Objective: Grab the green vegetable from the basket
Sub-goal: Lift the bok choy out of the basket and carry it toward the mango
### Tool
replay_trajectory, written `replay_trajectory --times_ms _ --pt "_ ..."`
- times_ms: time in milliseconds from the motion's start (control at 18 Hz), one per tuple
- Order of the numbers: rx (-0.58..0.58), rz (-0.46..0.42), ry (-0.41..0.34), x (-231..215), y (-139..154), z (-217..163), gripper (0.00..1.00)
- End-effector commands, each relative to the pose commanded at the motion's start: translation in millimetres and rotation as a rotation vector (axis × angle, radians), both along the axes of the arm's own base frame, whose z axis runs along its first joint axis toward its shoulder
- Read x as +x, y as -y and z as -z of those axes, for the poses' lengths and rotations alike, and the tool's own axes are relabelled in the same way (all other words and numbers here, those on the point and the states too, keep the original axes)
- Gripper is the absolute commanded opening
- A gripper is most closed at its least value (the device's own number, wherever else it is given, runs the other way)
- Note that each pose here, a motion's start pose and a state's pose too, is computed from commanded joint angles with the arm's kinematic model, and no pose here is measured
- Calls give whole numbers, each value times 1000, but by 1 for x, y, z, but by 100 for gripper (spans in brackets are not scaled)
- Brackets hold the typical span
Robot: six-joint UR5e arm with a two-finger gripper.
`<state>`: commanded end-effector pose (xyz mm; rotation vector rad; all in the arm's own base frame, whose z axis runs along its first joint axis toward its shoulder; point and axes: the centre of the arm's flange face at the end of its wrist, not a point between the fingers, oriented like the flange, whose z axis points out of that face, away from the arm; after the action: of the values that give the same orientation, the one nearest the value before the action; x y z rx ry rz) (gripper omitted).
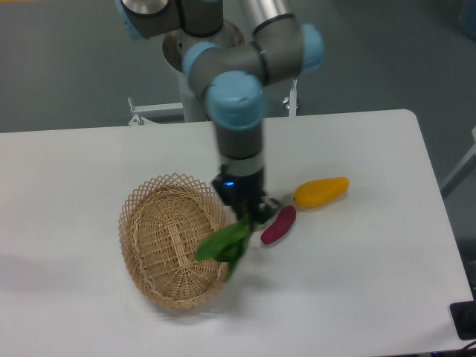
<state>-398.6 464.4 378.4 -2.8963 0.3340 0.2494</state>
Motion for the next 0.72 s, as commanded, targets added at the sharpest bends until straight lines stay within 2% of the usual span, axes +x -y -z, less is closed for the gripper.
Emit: replay_trajectory --times_ms 333,722 --pt "-4 74 -60 -54 44 -16 36" --pt "-13 98 -89 -91 69 -19 36"
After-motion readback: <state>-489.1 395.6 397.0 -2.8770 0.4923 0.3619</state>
